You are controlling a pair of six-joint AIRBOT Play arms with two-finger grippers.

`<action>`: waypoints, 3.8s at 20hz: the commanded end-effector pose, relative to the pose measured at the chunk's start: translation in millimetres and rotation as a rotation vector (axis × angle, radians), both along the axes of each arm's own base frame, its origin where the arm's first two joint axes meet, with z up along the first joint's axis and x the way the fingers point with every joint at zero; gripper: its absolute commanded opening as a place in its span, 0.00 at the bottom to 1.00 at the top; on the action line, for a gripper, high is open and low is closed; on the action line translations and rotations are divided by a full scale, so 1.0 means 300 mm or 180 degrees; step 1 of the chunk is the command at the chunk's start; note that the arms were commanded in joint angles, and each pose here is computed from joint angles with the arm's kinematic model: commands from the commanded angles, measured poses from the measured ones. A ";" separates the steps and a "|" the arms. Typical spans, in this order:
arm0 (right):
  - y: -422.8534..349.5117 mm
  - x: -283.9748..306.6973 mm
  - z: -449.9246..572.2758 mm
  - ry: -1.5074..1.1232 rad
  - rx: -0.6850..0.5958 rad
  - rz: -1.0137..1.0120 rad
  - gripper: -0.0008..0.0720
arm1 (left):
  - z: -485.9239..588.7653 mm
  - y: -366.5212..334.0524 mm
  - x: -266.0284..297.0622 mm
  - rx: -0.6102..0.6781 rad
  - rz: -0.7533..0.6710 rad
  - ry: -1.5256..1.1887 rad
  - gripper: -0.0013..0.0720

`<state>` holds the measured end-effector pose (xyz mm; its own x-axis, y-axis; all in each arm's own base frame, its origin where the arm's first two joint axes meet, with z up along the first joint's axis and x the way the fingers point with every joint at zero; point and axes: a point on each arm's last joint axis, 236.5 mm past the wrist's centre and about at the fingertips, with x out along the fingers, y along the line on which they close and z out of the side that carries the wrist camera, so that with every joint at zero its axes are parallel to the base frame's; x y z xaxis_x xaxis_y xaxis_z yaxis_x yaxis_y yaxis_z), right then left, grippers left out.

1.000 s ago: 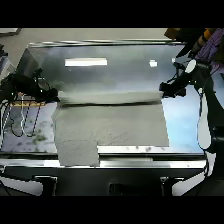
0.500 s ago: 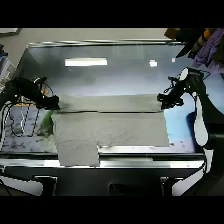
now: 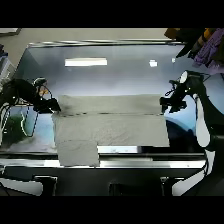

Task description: Fold the clothes and pants, and hang the long-sleeved shirts on hangers.

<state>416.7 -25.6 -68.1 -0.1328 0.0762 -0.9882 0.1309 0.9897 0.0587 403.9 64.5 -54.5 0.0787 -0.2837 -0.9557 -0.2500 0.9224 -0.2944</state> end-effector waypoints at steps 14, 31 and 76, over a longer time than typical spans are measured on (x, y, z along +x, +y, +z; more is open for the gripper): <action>-0.063 -0.348 0.048 -0.0351 0.0862 -0.0891 0.59 | -0.043 -0.275 -0.769 -0.1021 0.1085 0.0258 0.76; -0.006 -0.331 0.073 -0.0388 0.1122 -0.0897 0.58 | -0.138 -0.327 -0.804 -0.1128 0.1251 0.0677 0.76; 0.004 -0.624 -0.063 0.0068 0.1114 -0.0941 0.58 | -0.180 -0.364 -0.784 -0.1128 0.1204 0.0722 0.04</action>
<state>226.5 -26.6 -91.4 -0.0935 0.4368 -0.8947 0.4066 0.8371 0.3661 168.4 -44.9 -108.4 0.0407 -0.5831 -0.8114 -0.6378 0.6099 -0.4703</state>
